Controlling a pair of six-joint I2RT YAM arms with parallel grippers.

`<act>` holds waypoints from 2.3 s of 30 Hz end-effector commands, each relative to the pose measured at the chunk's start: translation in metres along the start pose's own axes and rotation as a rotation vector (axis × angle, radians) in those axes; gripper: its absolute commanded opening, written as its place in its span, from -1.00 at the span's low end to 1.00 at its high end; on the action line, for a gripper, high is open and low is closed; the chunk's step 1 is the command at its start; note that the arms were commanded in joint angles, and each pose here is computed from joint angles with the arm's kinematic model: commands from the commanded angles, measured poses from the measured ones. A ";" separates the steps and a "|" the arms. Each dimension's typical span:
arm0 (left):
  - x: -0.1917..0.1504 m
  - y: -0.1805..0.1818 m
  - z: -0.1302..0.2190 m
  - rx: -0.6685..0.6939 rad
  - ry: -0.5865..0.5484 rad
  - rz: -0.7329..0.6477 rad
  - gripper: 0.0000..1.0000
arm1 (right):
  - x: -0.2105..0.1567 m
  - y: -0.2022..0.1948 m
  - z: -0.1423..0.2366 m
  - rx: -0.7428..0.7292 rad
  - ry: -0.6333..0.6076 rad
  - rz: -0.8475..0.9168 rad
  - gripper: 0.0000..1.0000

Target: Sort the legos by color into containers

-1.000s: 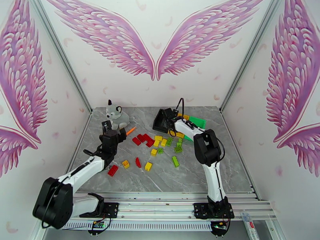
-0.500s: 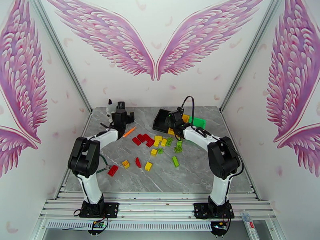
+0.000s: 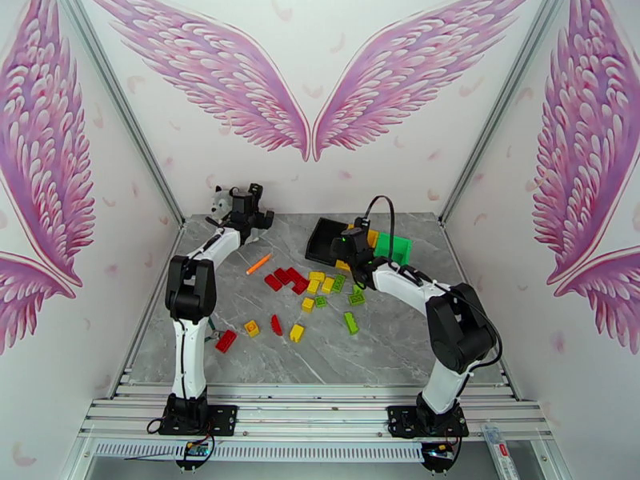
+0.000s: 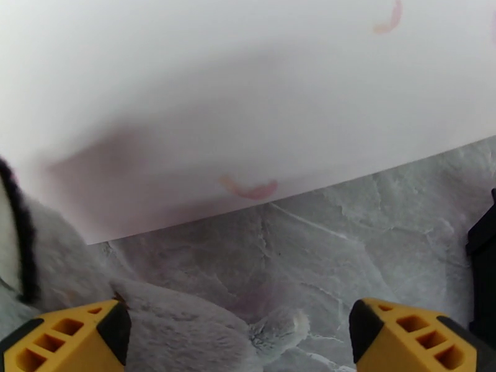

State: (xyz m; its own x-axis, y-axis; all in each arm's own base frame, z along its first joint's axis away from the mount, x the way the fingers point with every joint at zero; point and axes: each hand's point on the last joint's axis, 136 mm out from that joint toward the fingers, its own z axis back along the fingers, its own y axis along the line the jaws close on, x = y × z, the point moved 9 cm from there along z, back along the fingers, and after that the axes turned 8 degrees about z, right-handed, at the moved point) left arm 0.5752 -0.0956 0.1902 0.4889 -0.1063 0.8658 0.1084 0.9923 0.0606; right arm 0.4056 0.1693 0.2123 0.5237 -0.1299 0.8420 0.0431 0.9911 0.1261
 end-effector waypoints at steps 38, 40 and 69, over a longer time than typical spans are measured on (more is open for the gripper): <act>-0.008 -0.010 -0.011 -0.127 0.099 -0.071 0.98 | -0.010 0.010 0.032 0.019 -0.037 0.055 0.73; -0.006 -0.012 -0.011 -0.145 0.094 -0.072 0.98 | -0.010 0.010 0.033 0.020 -0.041 0.054 0.73; 0.045 -0.015 0.009 -0.148 -0.043 -0.004 0.98 | -0.064 0.030 0.059 0.099 0.090 0.183 0.77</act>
State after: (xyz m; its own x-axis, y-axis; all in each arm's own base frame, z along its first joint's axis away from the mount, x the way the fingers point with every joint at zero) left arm 0.6006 -0.1131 0.1760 0.5244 -0.1676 0.8348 0.2617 0.9647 0.0293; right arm 0.3378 0.2073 0.2066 0.5414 -0.0036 0.8407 -0.1102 0.9911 0.0751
